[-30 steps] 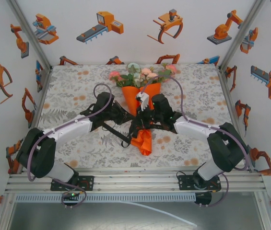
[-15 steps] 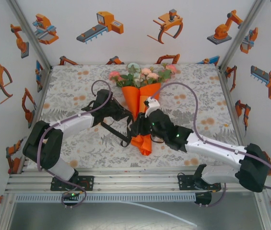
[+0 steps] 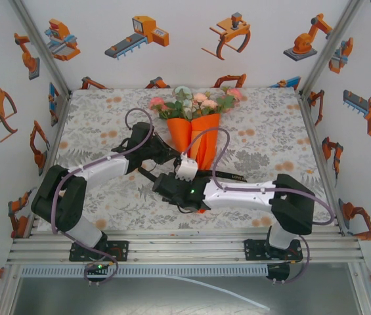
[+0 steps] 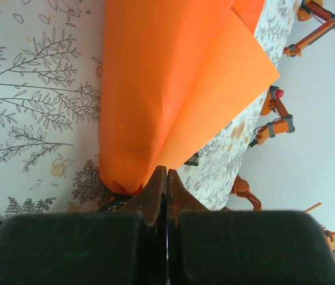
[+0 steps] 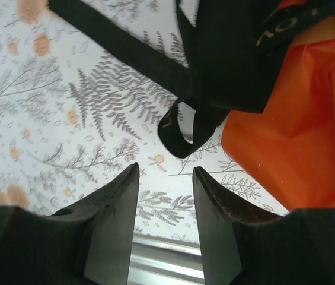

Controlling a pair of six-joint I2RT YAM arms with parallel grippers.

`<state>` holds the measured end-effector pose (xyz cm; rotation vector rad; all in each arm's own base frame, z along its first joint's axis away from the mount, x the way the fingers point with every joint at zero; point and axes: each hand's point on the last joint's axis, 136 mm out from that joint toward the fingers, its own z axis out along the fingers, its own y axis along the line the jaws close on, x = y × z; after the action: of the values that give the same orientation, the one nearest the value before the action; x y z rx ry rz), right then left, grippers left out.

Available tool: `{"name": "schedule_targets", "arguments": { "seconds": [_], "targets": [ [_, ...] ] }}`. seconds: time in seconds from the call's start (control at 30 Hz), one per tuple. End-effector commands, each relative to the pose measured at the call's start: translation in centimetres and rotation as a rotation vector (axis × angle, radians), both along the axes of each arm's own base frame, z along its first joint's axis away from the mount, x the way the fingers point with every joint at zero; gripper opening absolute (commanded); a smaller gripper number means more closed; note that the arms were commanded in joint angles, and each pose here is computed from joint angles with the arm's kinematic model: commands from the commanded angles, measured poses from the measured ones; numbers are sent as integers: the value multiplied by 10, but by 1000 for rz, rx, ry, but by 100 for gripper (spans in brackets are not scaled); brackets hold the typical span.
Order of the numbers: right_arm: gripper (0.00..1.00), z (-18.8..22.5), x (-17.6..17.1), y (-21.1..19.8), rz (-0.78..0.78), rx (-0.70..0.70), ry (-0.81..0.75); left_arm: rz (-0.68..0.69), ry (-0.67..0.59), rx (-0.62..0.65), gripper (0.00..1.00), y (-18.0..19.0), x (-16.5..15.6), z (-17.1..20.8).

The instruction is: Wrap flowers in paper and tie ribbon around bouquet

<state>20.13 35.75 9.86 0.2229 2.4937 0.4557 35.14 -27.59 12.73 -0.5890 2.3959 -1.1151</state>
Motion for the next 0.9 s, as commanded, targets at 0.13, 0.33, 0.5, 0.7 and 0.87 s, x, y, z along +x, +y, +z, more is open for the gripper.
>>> {"name": "schedule_targets", "arguments": {
  "seconds": [0.13,0.33,0.5,0.7,0.87],
  "targets": [
    [44,-29,8,2,-125,5,-5,-12,-49,27,0,9,-6,8],
    [39,-46,6,-3,-180,-14,28,-16,-51,38,0,11,-7,9],
    [30,-52,3,-6,-197,-9,39,-16,-48,39,0,11,-7,7],
    [22,-50,3,-10,-196,-16,12,-13,-47,44,0,12,-8,5],
    [0,-35,4,-11,-155,-23,-54,-9,-42,59,0,15,-7,1]
  ]
}}
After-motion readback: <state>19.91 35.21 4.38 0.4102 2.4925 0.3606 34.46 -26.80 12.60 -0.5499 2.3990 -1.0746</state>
